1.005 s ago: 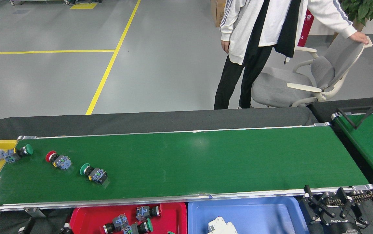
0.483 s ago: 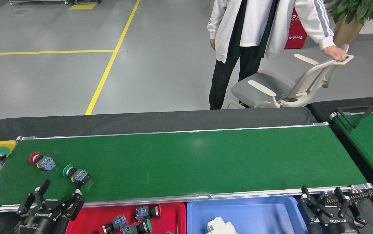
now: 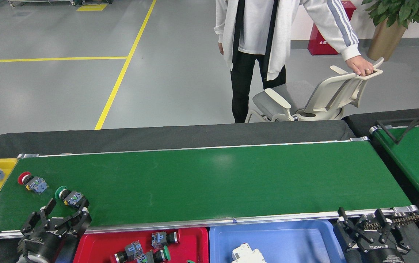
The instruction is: Pick switch part from conveyor to tray
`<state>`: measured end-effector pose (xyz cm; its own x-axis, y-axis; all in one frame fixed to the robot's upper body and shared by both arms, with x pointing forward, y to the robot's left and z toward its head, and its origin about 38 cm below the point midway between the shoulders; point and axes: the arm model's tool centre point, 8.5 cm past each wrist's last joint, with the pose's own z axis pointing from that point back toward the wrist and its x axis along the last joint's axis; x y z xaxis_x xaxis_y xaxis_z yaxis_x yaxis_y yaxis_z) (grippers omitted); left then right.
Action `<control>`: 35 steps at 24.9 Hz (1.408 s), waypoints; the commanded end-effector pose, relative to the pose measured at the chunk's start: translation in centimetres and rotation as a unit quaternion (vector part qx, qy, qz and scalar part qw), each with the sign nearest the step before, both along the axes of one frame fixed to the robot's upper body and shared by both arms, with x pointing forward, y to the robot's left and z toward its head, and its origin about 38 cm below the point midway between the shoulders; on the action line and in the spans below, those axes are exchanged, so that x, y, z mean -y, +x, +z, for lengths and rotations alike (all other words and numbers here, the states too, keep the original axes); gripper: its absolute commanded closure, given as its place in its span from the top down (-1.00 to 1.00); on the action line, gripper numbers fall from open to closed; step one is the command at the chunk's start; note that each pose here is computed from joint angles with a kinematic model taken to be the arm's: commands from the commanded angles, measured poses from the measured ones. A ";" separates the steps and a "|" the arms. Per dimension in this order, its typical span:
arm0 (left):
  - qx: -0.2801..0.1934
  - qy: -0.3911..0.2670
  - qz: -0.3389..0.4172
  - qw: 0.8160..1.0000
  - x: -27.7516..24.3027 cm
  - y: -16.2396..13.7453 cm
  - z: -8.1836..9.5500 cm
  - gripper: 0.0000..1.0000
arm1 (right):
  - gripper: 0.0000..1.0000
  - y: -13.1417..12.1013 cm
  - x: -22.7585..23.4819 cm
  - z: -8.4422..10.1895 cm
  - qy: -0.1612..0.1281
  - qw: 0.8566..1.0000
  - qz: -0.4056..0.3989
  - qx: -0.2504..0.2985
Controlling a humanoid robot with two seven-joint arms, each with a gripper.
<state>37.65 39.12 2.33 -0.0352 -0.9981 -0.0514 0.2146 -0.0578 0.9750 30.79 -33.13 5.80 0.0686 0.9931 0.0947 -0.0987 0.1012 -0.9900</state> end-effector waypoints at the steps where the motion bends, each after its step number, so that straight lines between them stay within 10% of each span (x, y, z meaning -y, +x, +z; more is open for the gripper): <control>1: 0.002 0.008 0.017 1.000 -0.7 1.3 0.4 1.00 | 0.99 0.4 0.0 0.9 -0.002 1.000 0.004 0.012; 5: -0.020 0.026 0.048 0.998 -0.9 3.2 -0.6 0.88 | 0.99 0.6 0.0 1.0 -0.002 1.000 0.005 0.013; 9: -0.010 0.021 0.053 0.998 -0.6 3.6 -0.5 -0.65 | 0.99 0.8 -0.1 1.2 -0.002 1.000 0.006 0.012; 18: 0.052 0.030 -0.037 0.998 2.4 0.2 0.7 -0.94 | 0.99 0.8 0.0 1.1 -0.001 1.000 0.005 0.010; 22: 0.076 0.032 -0.200 0.976 7.8 -7.6 3.1 -0.80 | 1.00 0.6 -0.2 1.1 -0.001 1.000 0.008 0.010; 25: 0.068 -0.011 -0.265 0.962 12.5 -12.7 2.8 0.75 | 0.99 0.6 -0.5 1.1 0.002 1.000 0.015 0.010; 26: 0.067 -0.037 -0.261 0.962 14.0 -13.5 2.2 1.00 | 0.99 0.6 -0.6 1.1 0.002 1.000 0.017 0.011; 35: 0.074 -0.035 -0.168 0.982 10.3 -14.1 2.1 1.00 | 0.99 0.8 -0.7 1.4 -0.001 0.999 0.032 0.017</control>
<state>23.26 27.36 3.66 -0.4201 -0.9074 0.0089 0.0822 -0.0283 0.9962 31.22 -32.44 6.29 0.0225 0.9947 0.1006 -0.0999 0.1023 -0.9897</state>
